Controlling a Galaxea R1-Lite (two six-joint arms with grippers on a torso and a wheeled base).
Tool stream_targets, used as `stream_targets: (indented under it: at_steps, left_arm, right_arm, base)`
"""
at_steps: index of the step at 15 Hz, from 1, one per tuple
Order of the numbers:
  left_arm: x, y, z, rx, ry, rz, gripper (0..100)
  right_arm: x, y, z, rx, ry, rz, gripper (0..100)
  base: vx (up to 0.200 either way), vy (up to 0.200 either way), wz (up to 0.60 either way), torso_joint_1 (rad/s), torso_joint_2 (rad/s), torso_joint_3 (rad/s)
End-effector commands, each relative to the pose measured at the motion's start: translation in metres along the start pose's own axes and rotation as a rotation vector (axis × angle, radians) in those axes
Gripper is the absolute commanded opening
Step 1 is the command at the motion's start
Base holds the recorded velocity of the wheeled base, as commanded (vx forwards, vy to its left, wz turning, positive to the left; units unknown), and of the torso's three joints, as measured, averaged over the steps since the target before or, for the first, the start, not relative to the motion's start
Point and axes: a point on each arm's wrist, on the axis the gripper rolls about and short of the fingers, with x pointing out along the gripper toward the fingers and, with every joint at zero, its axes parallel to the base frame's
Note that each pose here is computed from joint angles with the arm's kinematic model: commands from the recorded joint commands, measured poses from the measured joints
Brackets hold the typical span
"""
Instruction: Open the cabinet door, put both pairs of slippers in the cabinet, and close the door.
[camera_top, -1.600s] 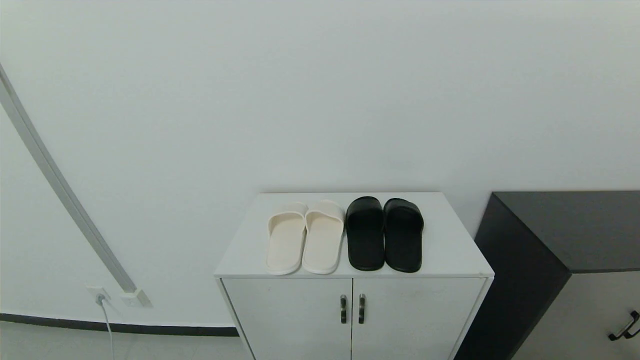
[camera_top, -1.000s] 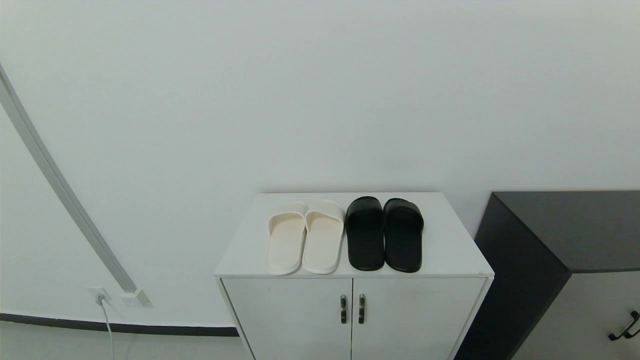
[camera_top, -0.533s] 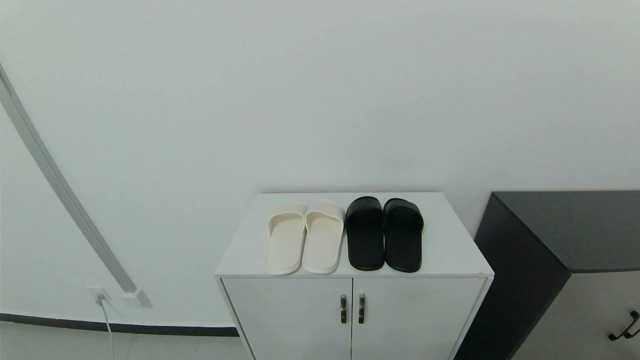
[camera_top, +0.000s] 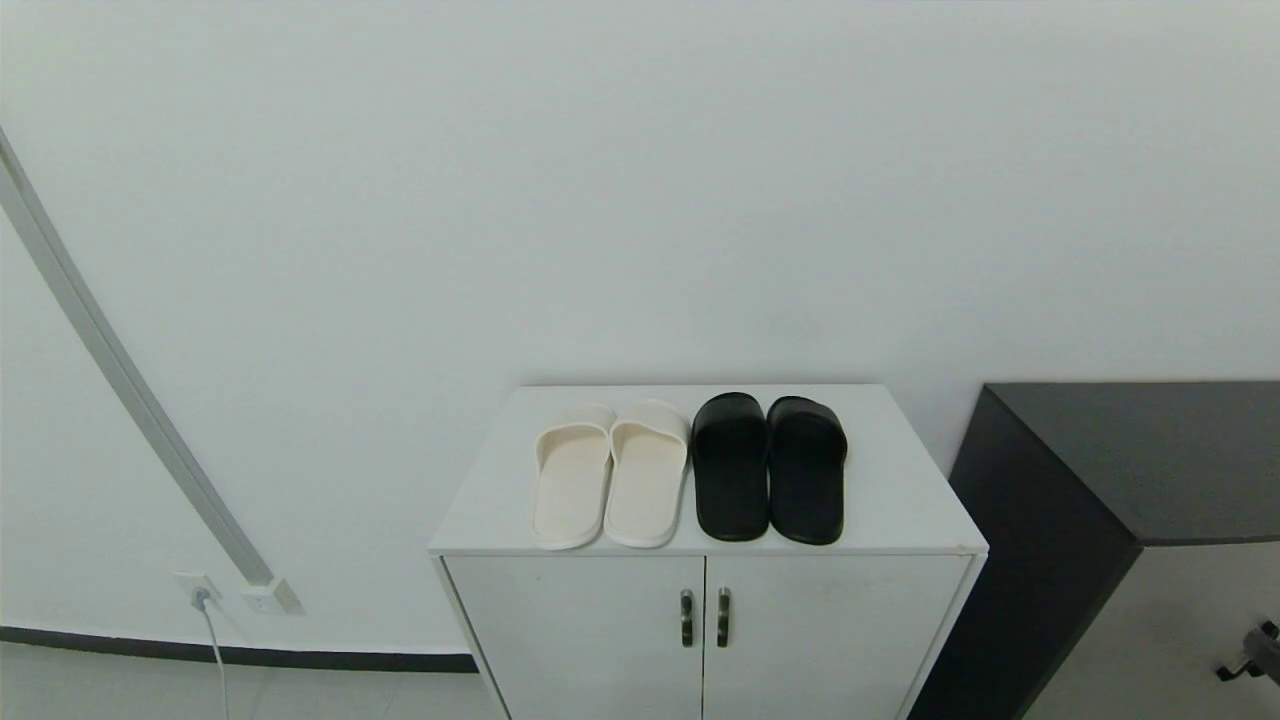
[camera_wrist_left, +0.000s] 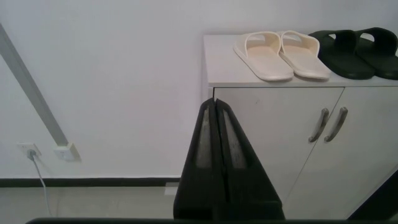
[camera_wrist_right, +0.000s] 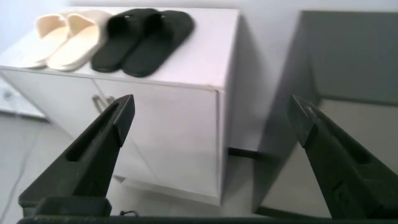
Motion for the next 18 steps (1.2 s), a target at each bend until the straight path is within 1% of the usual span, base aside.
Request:
stream_targets:
  at_steps: [1, 3, 4, 5, 8, 11, 13, 16, 18]
  left_arm:
    - [0.000, 0.000, 0.000, 0.000, 0.000, 0.001, 0]
    - [0.000, 0.000, 0.000, 0.000, 0.000, 0.001, 0]
    - [0.000, 0.000, 0.000, 0.000, 0.000, 0.001, 0]
    - [0.000, 0.000, 0.000, 0.000, 0.000, 0.001, 0]
    - [0.000, 0.000, 0.000, 0.000, 0.001, 0.001, 0]
    - [0.000, 0.000, 0.000, -0.001, 0.001, 0.001, 0]
    - [0.000, 0.000, 0.000, -0.001, 0.000, 0.001, 0]
    - [0.000, 0.000, 0.000, -0.003, 0.000, 0.001, 0]
    - [0.000, 0.000, 0.000, -0.003, 0.000, 0.001, 0]
  right_arm:
    - [0.048, 0.013, 0.022, -0.015, 0.096, 0.116, 100]
    - [0.059, 0.027, 0.028, -0.037, 0.094, 0.163, 100]
    - [0.070, 0.043, 0.033, -0.011, 0.103, 0.175, 100]
    - [0.078, 0.054, 0.034, 0.013, 0.117, 0.186, 100]
    - [0.099, 0.072, 0.040, 0.023, 0.130, 0.183, 100]
    - [0.125, 0.088, 0.045, 0.011, 0.131, 0.149, 100]
    - [0.140, 0.108, 0.045, -0.011, 0.129, 0.147, 100]
    - [0.168, 0.136, 0.047, 0.006, 0.123, 0.062, 100]
    - [0.186, 0.145, 0.044, 0.006, 0.130, 0.025, 100]
  base:
    - [0.000, 0.000, 0.00, 0.000, 0.00, 0.000]
    - [0.000, 0.000, 0.00, 0.000, 0.00, 0.000]
    - [0.000, 0.000, 0.00, 0.000, 0.00, 0.000]
    - [0.000, 0.000, 0.00, 0.000, 0.00, 0.000]
    - [0.000, 0.000, 0.00, 0.000, 0.00, 0.000]
    - [0.000, 0.000, 0.00, 0.000, 0.00, 0.000]
    - [0.000, 0.000, 0.00, 0.000, 0.00, 0.000]
    - [0.000, 0.000, 0.00, 0.000, 0.00, 0.000]
    - [0.000, 0.000, 0.00, 0.000, 0.00, 0.000]
